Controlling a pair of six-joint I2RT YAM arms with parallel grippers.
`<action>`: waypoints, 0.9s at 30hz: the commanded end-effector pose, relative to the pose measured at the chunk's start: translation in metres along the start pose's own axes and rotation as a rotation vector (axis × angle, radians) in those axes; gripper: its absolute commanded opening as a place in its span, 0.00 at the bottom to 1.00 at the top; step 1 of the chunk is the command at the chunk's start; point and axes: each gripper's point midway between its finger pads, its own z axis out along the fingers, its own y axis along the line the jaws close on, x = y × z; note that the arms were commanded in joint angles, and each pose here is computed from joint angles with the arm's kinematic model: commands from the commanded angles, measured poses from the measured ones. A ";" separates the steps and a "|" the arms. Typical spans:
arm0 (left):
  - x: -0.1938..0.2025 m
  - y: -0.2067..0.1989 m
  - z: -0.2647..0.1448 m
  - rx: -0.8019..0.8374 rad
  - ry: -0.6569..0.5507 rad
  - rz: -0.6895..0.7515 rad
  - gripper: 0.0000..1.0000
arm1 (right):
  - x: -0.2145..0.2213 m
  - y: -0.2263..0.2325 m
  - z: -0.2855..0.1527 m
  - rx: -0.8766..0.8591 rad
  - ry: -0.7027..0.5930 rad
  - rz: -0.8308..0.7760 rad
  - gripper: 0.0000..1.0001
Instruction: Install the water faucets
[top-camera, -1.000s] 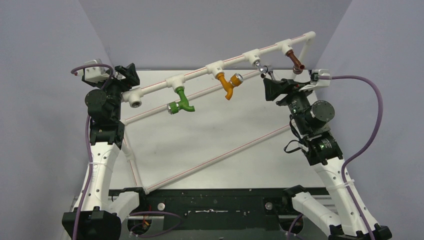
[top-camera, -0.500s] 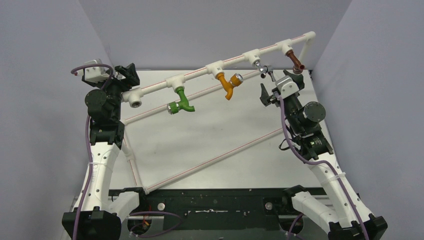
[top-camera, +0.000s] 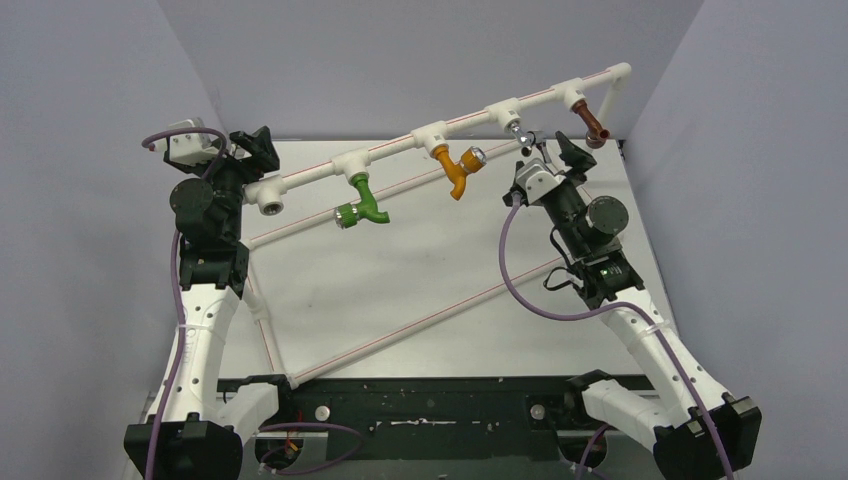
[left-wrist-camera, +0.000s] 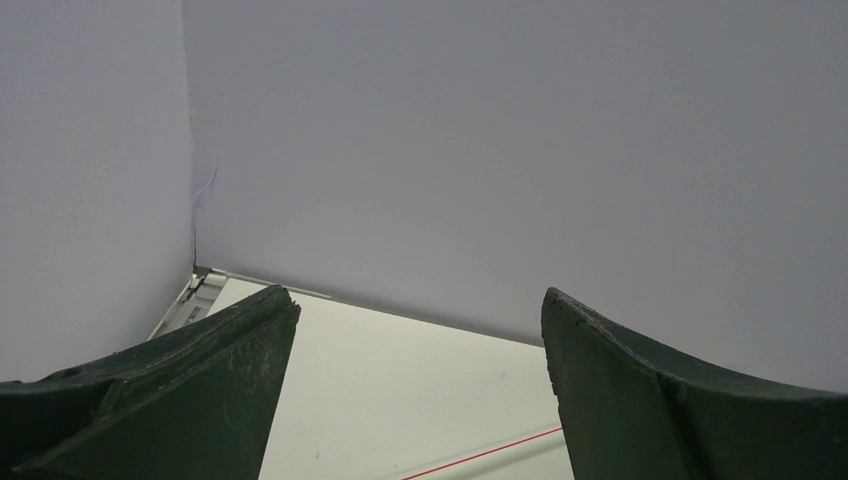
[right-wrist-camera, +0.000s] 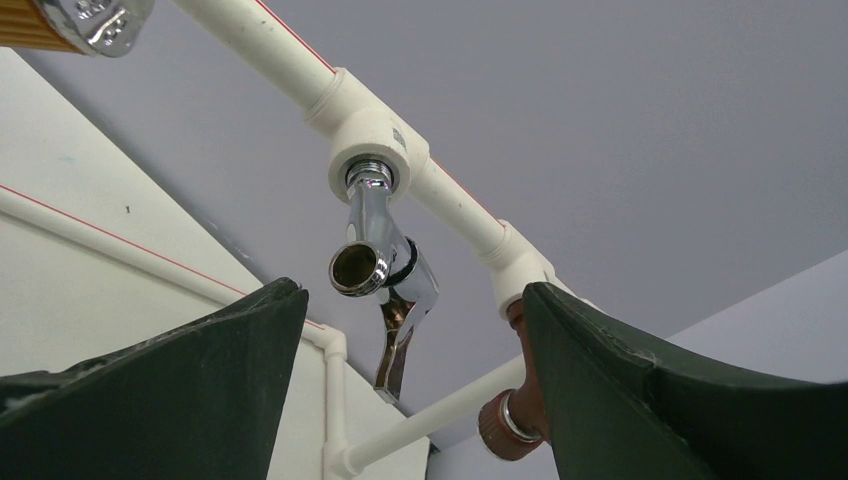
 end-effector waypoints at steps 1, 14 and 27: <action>0.129 0.039 -0.030 -0.095 0.430 0.024 0.90 | -0.024 -0.025 0.010 0.088 -0.088 -0.058 0.79; 0.130 0.040 -0.029 -0.098 0.433 0.024 0.90 | -0.027 -0.023 0.032 0.085 -0.093 -0.035 0.65; 0.130 0.041 -0.029 -0.100 0.434 0.024 0.90 | -0.026 -0.020 0.043 0.072 -0.086 -0.006 0.45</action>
